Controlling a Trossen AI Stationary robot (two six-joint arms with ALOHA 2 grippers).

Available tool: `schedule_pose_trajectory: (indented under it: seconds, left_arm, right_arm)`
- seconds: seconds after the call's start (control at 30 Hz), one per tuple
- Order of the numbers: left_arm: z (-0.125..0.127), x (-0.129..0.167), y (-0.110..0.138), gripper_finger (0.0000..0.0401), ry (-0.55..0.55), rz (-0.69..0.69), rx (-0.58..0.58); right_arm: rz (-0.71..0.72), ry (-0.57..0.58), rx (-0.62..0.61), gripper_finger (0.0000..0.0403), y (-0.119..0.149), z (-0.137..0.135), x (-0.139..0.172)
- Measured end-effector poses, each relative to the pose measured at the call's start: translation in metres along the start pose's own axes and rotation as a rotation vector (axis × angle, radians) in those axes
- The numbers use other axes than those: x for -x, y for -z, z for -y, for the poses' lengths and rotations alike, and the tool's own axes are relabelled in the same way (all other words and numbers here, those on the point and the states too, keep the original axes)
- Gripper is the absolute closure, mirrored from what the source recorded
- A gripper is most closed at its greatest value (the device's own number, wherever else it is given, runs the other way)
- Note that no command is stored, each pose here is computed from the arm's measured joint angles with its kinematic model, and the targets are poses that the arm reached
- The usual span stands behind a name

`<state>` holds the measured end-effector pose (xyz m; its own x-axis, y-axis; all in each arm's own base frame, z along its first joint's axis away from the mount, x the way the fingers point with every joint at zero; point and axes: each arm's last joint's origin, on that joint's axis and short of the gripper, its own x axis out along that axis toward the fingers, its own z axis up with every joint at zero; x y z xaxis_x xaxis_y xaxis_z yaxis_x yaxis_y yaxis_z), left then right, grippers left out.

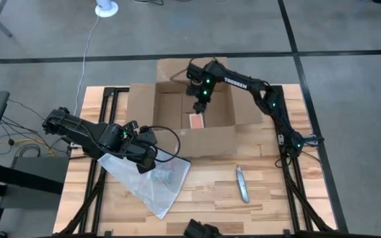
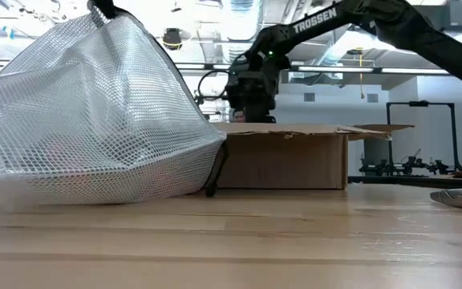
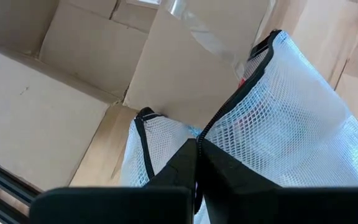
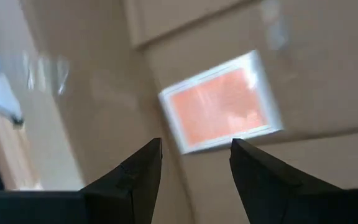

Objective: Unpack boxes
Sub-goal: Put the white game cards into the transparent zip bag

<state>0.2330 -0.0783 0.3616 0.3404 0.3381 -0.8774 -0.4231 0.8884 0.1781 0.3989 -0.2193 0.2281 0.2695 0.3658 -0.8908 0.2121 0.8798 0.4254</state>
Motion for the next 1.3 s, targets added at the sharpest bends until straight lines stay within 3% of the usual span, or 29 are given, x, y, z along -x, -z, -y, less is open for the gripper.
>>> schedule_pose_trajectory:
  seconds: [0.13, 0.33, 0.57, 0.9, 1.3]
  left_arm:
    - [0.000, 0.000, -0.001, 0.0401, -0.003, 0.003, 0.003]
    - [-0.001, 0.000, -0.001, 0.0401, -0.005, 0.005, 0.004]
    - [-0.001, 0.000, -0.001, 0.0401, 0.001, -0.001, 0.018]
    - [0.000, 0.000, -0.001, 0.0401, 0.003, -0.001, 0.015]
    - [0.001, 0.000, 0.000, 0.0401, 0.008, 0.002, 0.031]
  right_arm:
    - [-0.030, 0.001, 0.049, 0.0227, 0.000, -0.006, -0.025]
    - [0.029, 0.261, 0.161, 0.0227, -0.010, 0.001, -0.043]
    - [0.025, 0.277, 0.226, 0.0227, -0.012, 0.004, -0.046]
    - [-0.051, 0.365, 0.265, 0.0228, -0.012, 0.017, -0.066]
    - [0.042, 0.535, 0.192, 0.0276, -0.021, 0.030, -0.058]
